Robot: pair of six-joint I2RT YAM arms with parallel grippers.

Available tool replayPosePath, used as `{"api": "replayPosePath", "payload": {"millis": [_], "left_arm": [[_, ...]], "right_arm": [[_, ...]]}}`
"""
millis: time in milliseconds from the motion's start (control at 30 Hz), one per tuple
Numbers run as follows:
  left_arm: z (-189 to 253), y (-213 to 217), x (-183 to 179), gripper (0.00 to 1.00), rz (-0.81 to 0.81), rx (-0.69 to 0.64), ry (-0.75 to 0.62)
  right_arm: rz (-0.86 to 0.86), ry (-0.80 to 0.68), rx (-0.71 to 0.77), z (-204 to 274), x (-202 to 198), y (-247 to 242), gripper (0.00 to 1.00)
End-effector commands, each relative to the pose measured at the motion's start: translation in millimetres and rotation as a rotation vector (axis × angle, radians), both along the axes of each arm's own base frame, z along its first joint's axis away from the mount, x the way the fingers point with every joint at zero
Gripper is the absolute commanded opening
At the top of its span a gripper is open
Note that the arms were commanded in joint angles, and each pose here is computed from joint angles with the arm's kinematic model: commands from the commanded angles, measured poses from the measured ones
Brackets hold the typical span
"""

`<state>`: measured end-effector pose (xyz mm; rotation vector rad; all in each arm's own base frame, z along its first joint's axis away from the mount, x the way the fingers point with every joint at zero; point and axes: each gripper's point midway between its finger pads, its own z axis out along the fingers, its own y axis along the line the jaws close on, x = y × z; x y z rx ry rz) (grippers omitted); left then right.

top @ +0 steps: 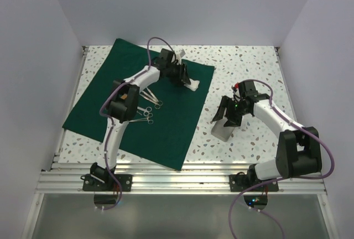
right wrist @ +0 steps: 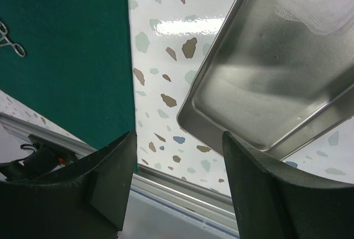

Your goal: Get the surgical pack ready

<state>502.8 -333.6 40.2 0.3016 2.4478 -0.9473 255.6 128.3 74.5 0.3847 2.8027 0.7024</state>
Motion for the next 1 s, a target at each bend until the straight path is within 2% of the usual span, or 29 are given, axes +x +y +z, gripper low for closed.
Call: {"api": "replayPosePath", "payload": {"millis": [0,433,800,967], "left_arm": [[14,-12,2,0.5,-0.03,-0.019,-0.044],[2,-11,6,0.44,-0.02,0.003,-0.029],[17,0,10,0.52,0.028,0.124,-0.152],[12,1,8,0.53,0.042,0.15,-0.147]], "right_arm": [[0.002,-0.023,0.024,7,5,3,0.67],[0.01,-0.033,0.019,11,8,3,0.67],[0.012,-0.027,0.015,8,6,2,0.67],[0.012,-0.026,0.019,7,6,3,0.67]]}}
